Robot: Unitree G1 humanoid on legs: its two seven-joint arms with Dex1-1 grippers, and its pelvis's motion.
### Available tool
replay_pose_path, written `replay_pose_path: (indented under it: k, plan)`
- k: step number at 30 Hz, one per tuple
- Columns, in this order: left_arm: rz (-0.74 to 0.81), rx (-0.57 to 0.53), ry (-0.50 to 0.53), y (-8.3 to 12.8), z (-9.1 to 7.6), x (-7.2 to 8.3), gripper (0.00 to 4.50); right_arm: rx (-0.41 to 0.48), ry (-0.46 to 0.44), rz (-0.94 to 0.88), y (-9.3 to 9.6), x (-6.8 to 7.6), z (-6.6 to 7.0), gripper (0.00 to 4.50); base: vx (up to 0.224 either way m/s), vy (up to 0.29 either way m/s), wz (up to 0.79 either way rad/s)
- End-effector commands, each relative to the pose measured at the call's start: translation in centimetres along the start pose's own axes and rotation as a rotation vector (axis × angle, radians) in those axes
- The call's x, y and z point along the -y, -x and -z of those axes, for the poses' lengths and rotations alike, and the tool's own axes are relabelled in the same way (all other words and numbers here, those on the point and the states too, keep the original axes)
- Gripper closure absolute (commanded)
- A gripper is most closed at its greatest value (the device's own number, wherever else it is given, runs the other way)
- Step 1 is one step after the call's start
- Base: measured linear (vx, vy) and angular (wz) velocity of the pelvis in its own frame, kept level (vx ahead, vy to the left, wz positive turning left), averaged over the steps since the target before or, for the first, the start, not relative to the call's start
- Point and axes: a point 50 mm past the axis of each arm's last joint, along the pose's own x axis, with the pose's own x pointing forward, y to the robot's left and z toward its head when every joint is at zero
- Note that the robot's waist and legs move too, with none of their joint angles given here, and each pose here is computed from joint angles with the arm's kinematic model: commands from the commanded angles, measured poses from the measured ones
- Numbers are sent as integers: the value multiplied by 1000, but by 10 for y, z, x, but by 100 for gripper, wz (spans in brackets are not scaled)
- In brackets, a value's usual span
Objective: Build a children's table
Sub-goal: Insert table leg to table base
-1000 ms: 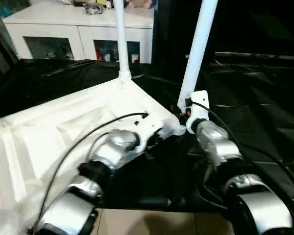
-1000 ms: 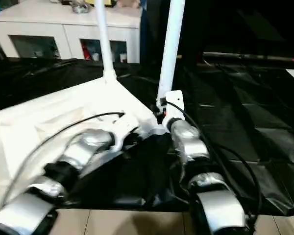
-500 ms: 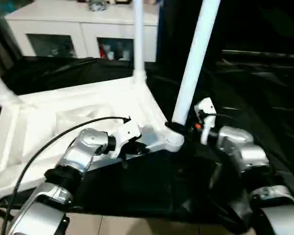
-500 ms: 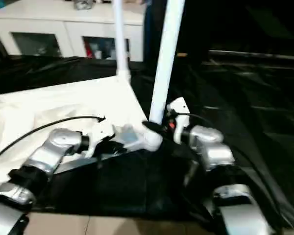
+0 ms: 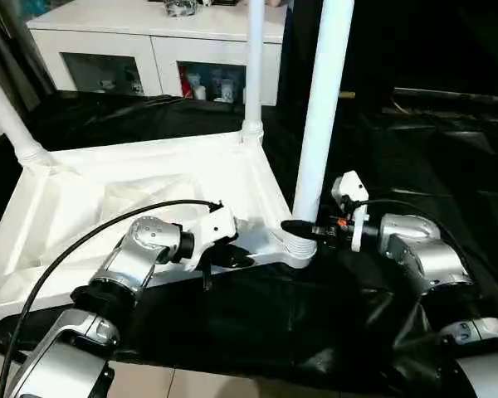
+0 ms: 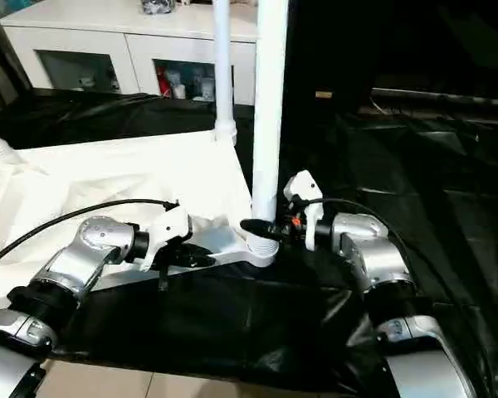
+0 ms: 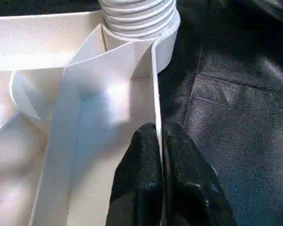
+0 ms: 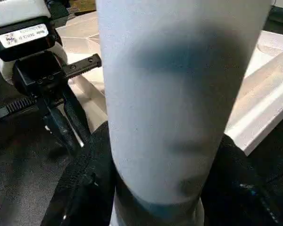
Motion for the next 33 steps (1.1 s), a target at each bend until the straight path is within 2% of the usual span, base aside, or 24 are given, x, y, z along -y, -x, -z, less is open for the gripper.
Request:
replay_pose_path:
  k: [1, 4, 13, 16, 18, 21, 28, 33]
  plan:
    - [-5, 62, -49, 6, -10, -3, 450, -199, -181, 50, 13, -8, 59, 261, 0, 0, 0]
    - [-6, 67, -50, 5, -10, -3, 450, -98, -245, 145, 18, 1, 52, 261, 0, 0, 0]
    - [-38, 73, -50, 5, -10, -6, 450, 34, -326, 205, 29, 1, 53, 261, 0, 0, 0]
    - [-57, 73, -52, 6, -10, -7, 450, 46, -294, 211, 31, -6, 56, 261, 0, 0, 0]
    - [-76, 72, -56, 6, -11, -8, 450, 21, -228, 215, 30, -15, 60, 261, 0, 0, 0]
    - [-87, 72, -58, 7, -11, -9, 450, -3, -178, 216, 28, -20, 63, 261, 0, 0, 0]
    - [-89, 74, -63, 6, -11, -8, 450, -30, -123, 192, 22, -28, 61, 261, 0, 0, 0]
    - [-74, 71, -72, 6, -11, -7, 450, -62, -99, 172, 16, -28, 62, 261, 0, 0, 0]
